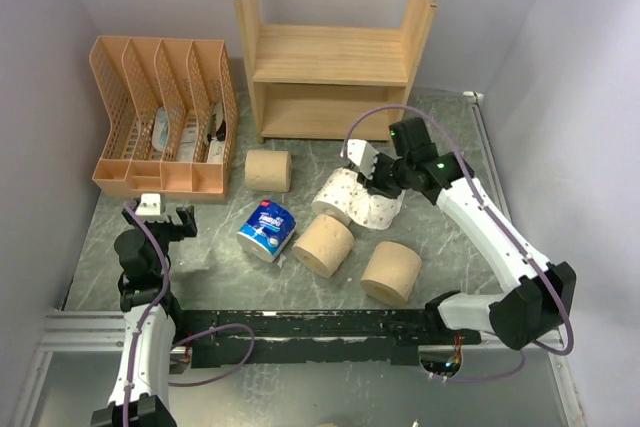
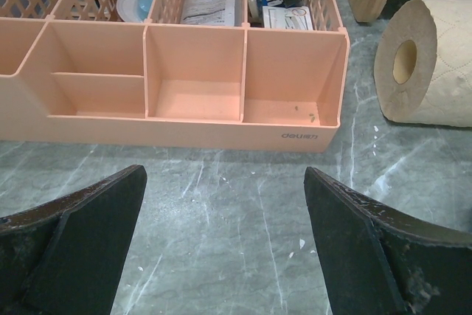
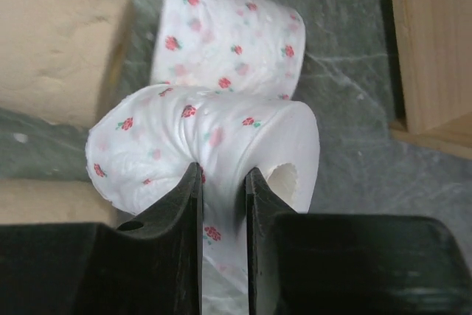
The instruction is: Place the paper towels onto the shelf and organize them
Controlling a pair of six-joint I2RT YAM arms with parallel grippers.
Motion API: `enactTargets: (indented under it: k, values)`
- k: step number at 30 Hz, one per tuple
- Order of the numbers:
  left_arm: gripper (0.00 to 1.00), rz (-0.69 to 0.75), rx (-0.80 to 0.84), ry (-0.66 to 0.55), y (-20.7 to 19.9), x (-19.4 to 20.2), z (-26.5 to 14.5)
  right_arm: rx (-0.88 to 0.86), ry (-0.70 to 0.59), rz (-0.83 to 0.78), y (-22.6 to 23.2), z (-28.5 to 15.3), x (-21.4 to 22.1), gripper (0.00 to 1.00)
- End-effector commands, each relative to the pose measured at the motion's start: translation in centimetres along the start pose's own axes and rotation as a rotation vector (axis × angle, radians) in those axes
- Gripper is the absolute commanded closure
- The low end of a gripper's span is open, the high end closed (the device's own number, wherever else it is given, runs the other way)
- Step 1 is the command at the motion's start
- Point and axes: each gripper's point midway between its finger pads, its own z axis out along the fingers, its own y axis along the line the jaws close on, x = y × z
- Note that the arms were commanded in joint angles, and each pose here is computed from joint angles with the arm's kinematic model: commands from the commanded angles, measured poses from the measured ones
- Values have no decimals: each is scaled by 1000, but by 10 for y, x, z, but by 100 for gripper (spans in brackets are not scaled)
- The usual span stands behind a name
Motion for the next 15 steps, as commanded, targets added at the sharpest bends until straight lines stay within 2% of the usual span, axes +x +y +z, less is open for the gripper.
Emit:
enactTargets:
  k: [1,4,7,15]
  values:
    - [0,-7,17,29,-2,25,-4,282,188,-180,-60,3,8,100]
    - [0,-7,17,29,-1,25,-4,443,210,-248,-98,1,-4,100]
    - [0,-8,18,31,-2,25,-4,510,183,-292,-123,1,-25,100]
    - [0,-9,19,30,-1,25,-4,668,15,-360,-158,15,-77,100]
